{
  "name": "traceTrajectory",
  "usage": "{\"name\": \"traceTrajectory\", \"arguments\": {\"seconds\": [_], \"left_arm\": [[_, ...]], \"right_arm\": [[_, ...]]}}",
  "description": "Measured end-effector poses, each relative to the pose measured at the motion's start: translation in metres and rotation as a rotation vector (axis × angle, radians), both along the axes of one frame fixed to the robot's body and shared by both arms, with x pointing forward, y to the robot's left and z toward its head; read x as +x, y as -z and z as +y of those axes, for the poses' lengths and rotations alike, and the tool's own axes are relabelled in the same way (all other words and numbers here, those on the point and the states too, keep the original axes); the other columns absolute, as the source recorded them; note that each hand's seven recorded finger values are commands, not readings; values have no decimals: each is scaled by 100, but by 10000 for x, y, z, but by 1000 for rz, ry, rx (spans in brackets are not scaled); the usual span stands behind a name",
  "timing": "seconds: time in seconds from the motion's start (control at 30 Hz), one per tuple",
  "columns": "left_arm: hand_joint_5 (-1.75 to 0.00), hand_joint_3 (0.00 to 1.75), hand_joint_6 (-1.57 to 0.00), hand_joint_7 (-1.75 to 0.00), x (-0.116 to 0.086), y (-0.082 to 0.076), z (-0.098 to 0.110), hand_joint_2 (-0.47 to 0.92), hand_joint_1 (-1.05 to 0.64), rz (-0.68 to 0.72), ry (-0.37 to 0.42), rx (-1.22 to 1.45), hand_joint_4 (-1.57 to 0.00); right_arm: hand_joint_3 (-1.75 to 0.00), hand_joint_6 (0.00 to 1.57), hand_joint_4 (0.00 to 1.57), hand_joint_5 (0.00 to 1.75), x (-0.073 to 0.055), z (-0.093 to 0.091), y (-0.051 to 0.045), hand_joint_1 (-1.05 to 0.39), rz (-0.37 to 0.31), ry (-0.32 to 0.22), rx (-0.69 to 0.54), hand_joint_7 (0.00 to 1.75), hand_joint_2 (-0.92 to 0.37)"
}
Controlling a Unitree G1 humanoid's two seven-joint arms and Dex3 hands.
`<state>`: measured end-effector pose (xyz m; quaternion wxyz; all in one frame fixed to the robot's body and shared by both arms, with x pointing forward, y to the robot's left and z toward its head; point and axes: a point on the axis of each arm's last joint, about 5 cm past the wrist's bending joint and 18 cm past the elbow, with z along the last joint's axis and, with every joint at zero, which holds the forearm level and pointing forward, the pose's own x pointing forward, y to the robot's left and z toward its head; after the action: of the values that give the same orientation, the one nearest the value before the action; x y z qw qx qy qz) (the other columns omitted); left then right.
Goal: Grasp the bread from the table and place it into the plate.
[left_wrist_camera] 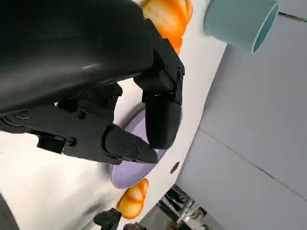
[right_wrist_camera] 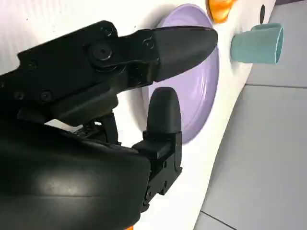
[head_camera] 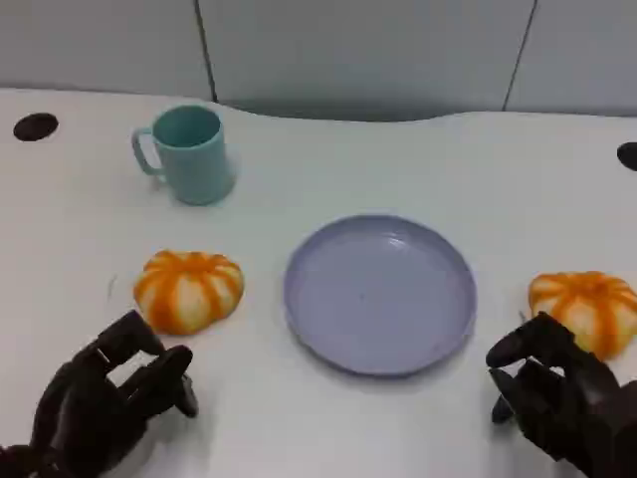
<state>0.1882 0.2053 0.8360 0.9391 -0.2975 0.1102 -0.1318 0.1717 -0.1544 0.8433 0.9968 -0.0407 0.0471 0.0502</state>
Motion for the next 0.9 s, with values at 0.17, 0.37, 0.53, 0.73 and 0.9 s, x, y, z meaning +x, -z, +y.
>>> {"name": "traceTrajectory", "arguments": {"seconds": [0.17,0.37,0.53,0.73,0.9], "left_arm": [[-175,1,-63,-175,0,-1,0,90,-19,0,0,0,-84],[-175,2,-62,-175,-1,2,2,91,-19,-5,6,-1,-84],[-175,2,-62,-175,1,-11,30,91,-22,-13,10,24,-82],[-175,1,-61,-175,80,-214,2,90,-19,-253,-33,349,-77],[-175,1,-55,-175,143,-299,-56,89,-16,-360,-43,464,-80]], "right_arm": [[-29,38,60,175,0,0,0,-26,0,0,3,175,-92],[-30,38,59,175,1,3,0,-26,1,1,6,175,-92],[-30,39,61,175,1,20,5,-25,11,-2,11,175,-91],[-30,40,63,175,33,42,-3,-26,7,-10,14,175,-91],[-31,40,60,175,41,53,-7,-27,10,-11,18,175,-91]]}}
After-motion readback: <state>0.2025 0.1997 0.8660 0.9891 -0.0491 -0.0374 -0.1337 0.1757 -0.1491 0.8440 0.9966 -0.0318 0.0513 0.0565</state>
